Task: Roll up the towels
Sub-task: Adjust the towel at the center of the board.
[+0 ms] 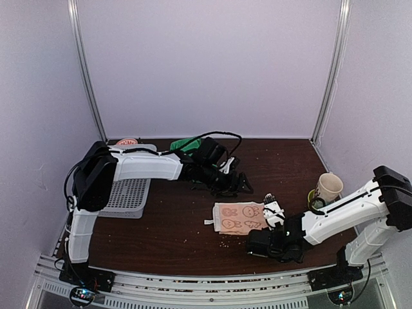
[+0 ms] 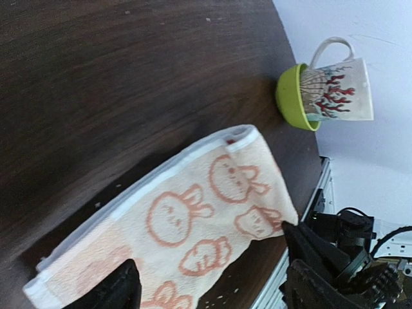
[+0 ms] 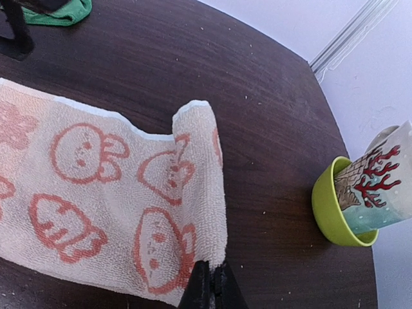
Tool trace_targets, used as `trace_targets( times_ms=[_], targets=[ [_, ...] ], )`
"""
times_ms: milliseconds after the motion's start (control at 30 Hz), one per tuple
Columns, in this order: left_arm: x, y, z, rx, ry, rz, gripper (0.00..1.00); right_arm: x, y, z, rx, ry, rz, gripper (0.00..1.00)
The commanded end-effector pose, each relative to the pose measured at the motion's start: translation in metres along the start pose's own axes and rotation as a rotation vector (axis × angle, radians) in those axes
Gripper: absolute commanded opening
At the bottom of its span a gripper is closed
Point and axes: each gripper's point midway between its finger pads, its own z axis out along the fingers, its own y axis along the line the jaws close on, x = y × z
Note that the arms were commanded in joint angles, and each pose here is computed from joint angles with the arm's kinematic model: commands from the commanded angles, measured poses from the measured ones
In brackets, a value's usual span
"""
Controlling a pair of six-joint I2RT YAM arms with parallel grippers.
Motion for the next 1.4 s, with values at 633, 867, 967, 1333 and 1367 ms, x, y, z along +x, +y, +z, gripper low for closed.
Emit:
trace_targets(
  times_ms=[633,867,967,1333,1367],
  targets=[
    [0.038,0.059,-0.101,-0.351,-0.107,0.062,0.79,-0.036,-0.013,-0.042,-0.238,0.144,0.216,0.69],
    [0.065,0.081,-0.077,-0.322,-0.026,-0.031,0.80,-0.070,0.017,-0.039,-0.489,0.201,0.447,0.69],
    [0.071,0.088,-0.063,-0.305,0.003,-0.061,0.80,-0.076,0.029,-0.034,-0.555,0.220,0.508,0.67],
    [0.077,0.085,-0.018,-0.251,0.094,-0.113,0.81,-0.064,0.040,-0.016,-0.604,0.284,0.593,0.65],
    [0.078,0.083,-0.015,-0.248,0.105,-0.113,0.81,-0.062,0.040,-0.014,-0.606,0.288,0.600,0.65]
  ],
)
